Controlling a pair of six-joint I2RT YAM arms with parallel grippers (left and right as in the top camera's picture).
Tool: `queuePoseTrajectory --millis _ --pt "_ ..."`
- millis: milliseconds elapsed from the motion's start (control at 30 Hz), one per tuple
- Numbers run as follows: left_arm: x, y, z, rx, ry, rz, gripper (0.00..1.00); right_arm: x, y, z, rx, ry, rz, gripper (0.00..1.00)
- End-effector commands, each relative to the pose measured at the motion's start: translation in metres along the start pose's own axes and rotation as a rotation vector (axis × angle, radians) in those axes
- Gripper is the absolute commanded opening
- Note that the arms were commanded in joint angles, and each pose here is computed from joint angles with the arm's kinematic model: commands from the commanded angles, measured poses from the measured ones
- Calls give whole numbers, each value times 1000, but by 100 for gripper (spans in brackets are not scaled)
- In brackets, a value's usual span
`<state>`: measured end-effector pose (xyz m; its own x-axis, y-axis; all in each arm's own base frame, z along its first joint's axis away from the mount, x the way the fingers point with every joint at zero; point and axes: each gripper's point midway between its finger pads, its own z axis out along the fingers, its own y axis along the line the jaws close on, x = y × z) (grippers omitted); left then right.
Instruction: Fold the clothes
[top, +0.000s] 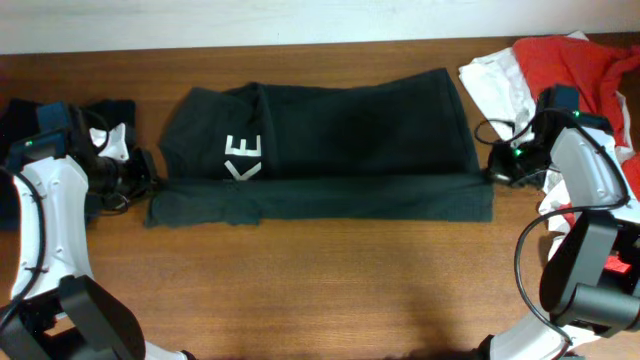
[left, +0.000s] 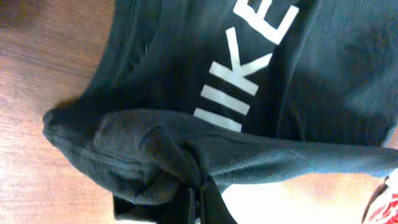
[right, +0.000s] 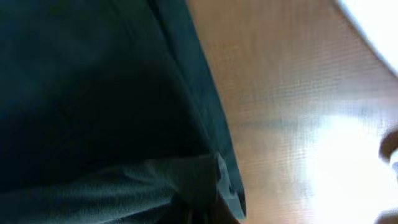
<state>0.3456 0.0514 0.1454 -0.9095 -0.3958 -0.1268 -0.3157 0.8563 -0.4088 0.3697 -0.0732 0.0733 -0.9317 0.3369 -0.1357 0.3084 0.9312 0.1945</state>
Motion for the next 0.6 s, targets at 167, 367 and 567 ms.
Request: queuePoseTrajectory --millis 167,367,567 --pt "-70 -41 -45 108 -233 130 0 -70 32 -81 -25 -239 -81 4" --pt "-119 -92 -180 52 -587 303 0 -89 55 -256 20 -513 -115 4" --pt "-87 -117 -288 -68 -790 384 0 -48 50 -354 112 -690 -102 4"
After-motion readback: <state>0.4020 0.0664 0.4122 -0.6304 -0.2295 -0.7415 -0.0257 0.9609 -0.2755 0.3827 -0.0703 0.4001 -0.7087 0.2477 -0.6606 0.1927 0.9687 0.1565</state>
